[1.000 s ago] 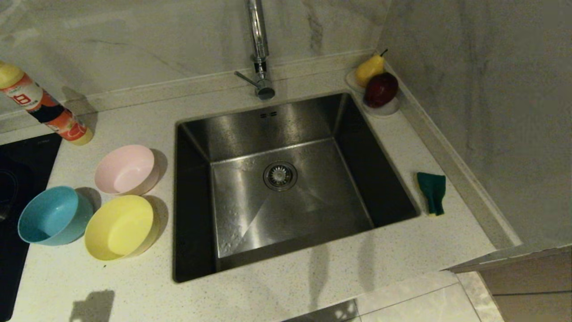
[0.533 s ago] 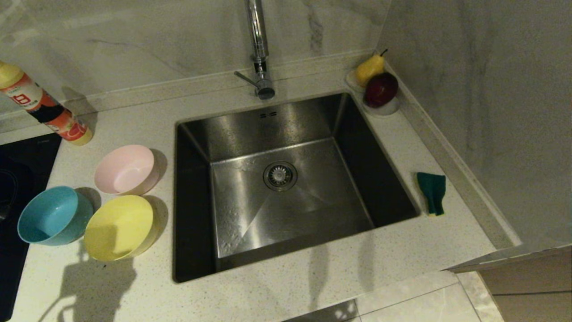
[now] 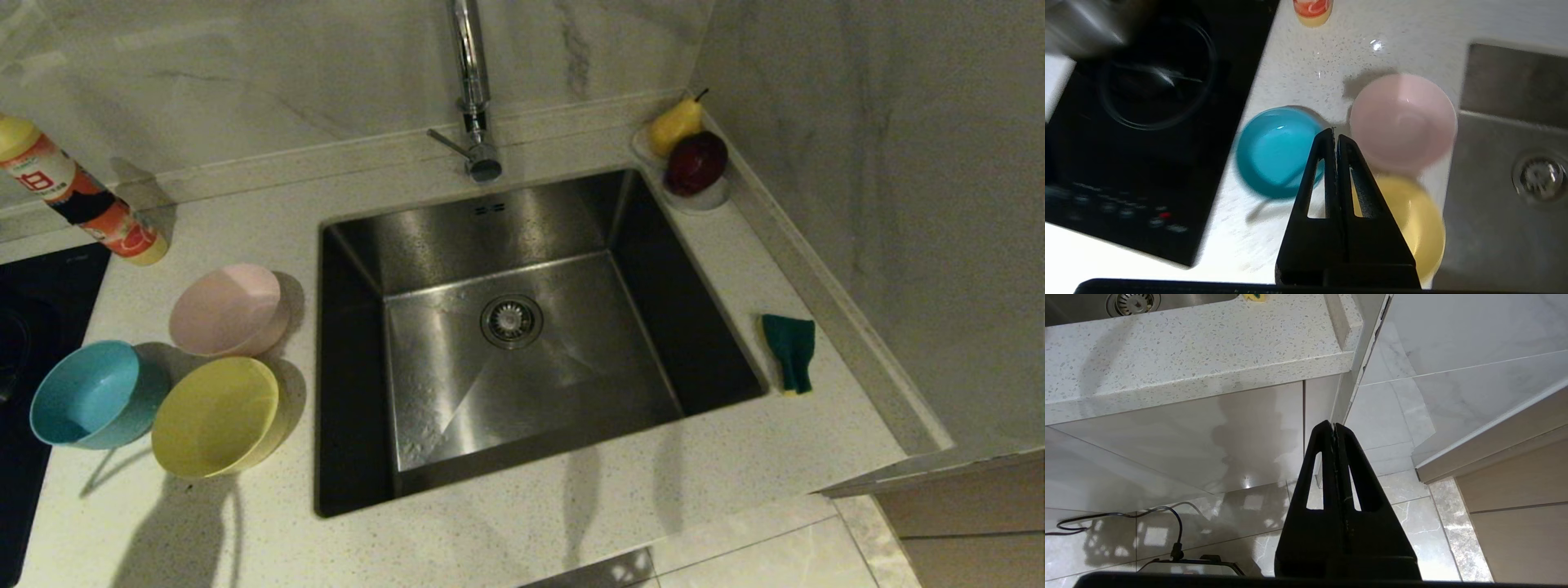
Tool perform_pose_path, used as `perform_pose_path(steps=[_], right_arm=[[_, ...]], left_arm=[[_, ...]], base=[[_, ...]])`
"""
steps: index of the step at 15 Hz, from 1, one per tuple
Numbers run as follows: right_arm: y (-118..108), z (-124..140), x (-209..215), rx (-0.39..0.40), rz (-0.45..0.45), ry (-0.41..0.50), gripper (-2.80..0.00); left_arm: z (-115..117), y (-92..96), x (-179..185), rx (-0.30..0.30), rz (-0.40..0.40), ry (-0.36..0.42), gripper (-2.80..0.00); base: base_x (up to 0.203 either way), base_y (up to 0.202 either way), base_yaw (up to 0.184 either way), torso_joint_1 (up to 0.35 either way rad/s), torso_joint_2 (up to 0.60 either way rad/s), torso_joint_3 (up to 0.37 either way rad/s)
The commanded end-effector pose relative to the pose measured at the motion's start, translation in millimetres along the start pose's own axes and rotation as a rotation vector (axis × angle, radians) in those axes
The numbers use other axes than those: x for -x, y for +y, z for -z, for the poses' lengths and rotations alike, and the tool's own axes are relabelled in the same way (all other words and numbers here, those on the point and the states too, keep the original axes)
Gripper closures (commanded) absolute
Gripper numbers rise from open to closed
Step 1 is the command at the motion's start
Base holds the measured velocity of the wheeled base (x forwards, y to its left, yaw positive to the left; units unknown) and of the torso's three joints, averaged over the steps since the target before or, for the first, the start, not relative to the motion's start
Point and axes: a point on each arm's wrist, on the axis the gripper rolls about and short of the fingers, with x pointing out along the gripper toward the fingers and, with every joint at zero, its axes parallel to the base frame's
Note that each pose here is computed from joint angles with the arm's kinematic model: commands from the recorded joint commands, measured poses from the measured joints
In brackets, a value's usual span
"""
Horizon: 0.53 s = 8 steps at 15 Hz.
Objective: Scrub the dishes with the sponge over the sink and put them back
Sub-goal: Grab the dish soap
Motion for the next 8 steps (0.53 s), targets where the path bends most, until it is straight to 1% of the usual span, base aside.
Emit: perform_pose_path(steps=[1, 3, 5, 6, 7, 8], right_arm=[[0.0, 0.0, 0.0, 0.0, 0.0, 0.0, 0.0], [0.0, 0.0, -0.1, 0.0, 0.0, 0.001, 0.0], [0.0, 0.0, 0.0, 0.0, 0.0, 0.0, 0.0], [0.0, 0.0, -0.1, 0.0, 0.0, 0.001, 0.0], [0.0, 0.0, -0.1, 0.0, 0.0, 0.001, 0.0], [0.0, 0.0, -0.1, 0.0, 0.0, 0.001, 0.0]], left_arm=[[4.9, -22.3, -56.1, 0.017, -0.055, 0.11, 0.0], [-1.2, -27.5, -66.8, 0.049, -0.06, 0.097, 0.0], [-10.1, -35.0, -74.0, 0.067, -0.035, 0.084, 0.0], [-15.9, -41.1, -74.1, 0.076, 0.01, 0.075, 0.0], [-21.5, -49.2, -75.9, 0.085, 0.08, 0.077, 0.0], [-24.5, -56.1, -79.3, 0.089, 0.132, 0.084, 0.0]], base=[[0.0, 0.0, 0.0, 0.0, 0.0, 0.0], [0.0, 0.0, 0.0, 0.0, 0.0, 0.0], [0.0, 0.0, 0.0, 0.0, 0.0, 0.0], [0.0, 0.0, 0.0, 0.0, 0.0, 0.0], [0.0, 0.0, 0.0, 0.0, 0.0, 0.0], [0.0, 0.0, 0.0, 0.0, 0.0, 0.0]])
